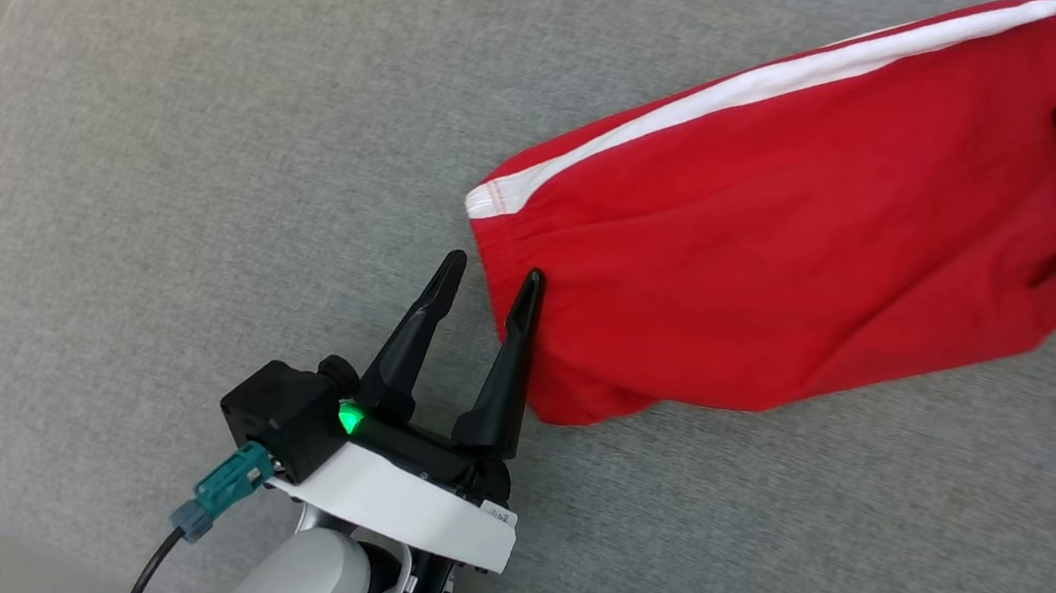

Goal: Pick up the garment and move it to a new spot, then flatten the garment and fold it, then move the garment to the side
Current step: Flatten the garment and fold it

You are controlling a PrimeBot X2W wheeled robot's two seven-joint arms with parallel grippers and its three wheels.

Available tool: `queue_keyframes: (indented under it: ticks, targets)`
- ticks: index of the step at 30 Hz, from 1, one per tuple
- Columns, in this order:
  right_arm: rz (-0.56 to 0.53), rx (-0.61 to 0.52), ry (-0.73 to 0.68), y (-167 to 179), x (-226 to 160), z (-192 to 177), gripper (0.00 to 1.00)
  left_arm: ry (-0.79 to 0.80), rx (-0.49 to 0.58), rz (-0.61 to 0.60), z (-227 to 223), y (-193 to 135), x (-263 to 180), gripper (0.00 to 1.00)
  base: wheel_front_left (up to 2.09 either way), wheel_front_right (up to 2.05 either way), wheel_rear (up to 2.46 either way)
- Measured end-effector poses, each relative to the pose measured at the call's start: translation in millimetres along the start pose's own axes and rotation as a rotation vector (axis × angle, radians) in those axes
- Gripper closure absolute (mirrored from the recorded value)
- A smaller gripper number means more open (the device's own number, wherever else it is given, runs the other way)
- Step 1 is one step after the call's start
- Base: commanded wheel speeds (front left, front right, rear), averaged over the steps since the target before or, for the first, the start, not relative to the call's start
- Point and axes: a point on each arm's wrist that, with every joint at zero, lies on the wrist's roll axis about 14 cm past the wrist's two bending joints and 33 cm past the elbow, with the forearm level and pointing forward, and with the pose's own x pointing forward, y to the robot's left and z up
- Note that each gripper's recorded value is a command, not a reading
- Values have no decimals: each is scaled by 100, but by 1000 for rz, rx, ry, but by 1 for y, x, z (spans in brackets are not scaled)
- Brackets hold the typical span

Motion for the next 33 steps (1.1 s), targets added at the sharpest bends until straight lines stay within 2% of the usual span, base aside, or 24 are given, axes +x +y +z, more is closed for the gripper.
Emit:
queue_keyframes:
  ticks: [6,8,10,16,20,24,27,29,33]
  targets:
    - [30,30,17,12,23,-6,0,-9,37,43,1,19,-3,0,0,0,0]
    - [59,65,9,20,22,-5,100,-19,49,44,4,21,-5,0,0,0,0]
    - [95,117,-7,30,16,-5,100,-15,56,39,2,22,-8,0,0,0,0]
    - [80,355,-79,26,-19,-21,100,7,88,-9,-5,15,-28,0,0,0,0]
    - [21,463,-119,11,-62,-35,100,14,120,-36,-6,16,-46,0,0,0,0]
    - [-89,548,-144,-16,-107,-59,100,20,131,-98,-8,3,-56,0,0,0,0]
    - [-204,594,-158,-44,-142,-79,100,10,130,-145,-6,-10,-61,0,0,0,0]
    - [-283,587,-172,-64,-166,-85,100,4,123,-165,-6,-17,-66,0,0,0,0]
    - [-351,544,-285,-88,-210,-57,100,-2,105,-174,-6,-23,-76,0,0,0,0]
